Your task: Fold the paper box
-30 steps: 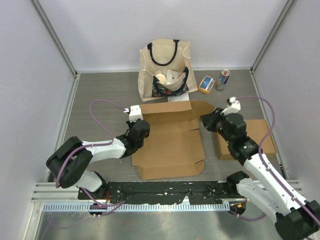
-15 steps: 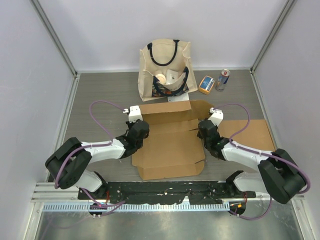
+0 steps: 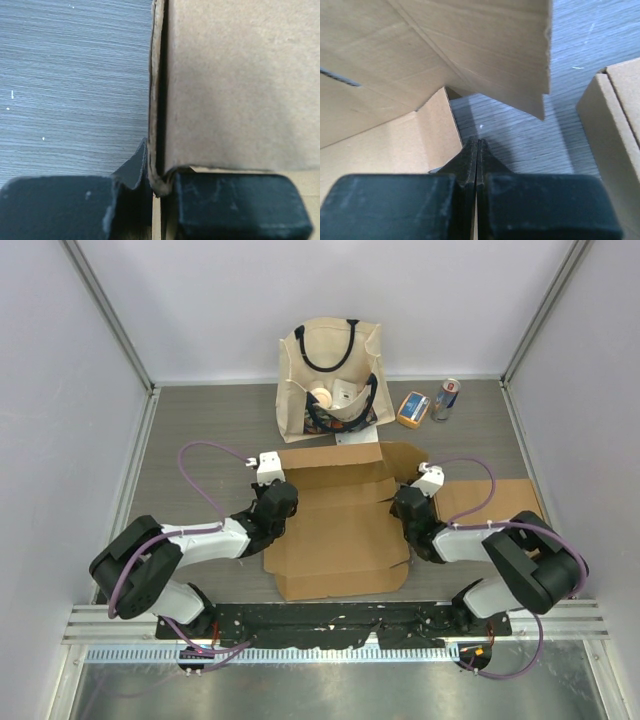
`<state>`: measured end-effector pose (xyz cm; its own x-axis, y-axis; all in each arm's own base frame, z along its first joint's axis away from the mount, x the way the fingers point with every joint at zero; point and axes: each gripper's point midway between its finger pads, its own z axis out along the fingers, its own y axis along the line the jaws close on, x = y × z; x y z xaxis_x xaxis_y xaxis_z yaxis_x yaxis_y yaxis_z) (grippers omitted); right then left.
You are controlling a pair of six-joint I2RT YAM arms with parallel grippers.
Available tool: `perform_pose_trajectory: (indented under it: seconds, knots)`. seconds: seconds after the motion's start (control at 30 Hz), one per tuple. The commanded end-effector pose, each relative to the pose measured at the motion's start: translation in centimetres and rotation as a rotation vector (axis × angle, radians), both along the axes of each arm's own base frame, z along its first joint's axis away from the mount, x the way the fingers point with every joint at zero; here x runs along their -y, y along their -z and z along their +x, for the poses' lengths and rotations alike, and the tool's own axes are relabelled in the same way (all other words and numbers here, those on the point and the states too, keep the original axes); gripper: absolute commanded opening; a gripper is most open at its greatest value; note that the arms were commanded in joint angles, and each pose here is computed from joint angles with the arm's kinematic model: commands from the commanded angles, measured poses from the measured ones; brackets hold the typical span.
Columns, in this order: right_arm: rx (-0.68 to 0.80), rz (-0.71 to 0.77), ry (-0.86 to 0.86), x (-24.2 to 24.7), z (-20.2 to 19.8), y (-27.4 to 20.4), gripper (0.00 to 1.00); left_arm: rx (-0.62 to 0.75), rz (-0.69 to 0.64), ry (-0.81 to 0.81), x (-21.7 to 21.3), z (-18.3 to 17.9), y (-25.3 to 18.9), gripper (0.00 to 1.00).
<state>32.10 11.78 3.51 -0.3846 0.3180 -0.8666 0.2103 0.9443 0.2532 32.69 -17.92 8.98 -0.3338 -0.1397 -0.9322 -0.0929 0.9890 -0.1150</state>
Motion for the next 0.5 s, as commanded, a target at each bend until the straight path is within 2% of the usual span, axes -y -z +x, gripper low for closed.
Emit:
perform_pose_trajectory:
  seconds: [0.0, 0.1, 0.23, 0.33, 0.47]
  knots:
    - [0.196, 0.173, -0.068, -2.6, 1.0, -4.9, 0.01, -0.038, 0.023, 0.014, -0.4, -0.9, 0.9, 0.00]
    - [0.217, 0.218, -0.109, -3.6, 0.4, -6.5, 0.01, -0.037, 0.020, 0.015, -0.3, -0.8, 0.9, 0.00]
    - [0.205, 0.189, -0.138, -4.1, 0.1, -6.7, 0.01, -0.041, 0.020, 0.015, -0.3, -0.8, 1.2, 0.00]
    - [0.147, 0.141, -0.175, -4.9, 0.4, -5.1, 0.01, -0.043, 0.018, 0.018, -0.2, -0.9, 1.3, 0.00]
    - [0.091, 0.192, -0.300, -7.8, 0.1, -2.8, 0.01, -0.044, 0.019, 0.017, -0.3, -0.9, 1.3, 0.00]
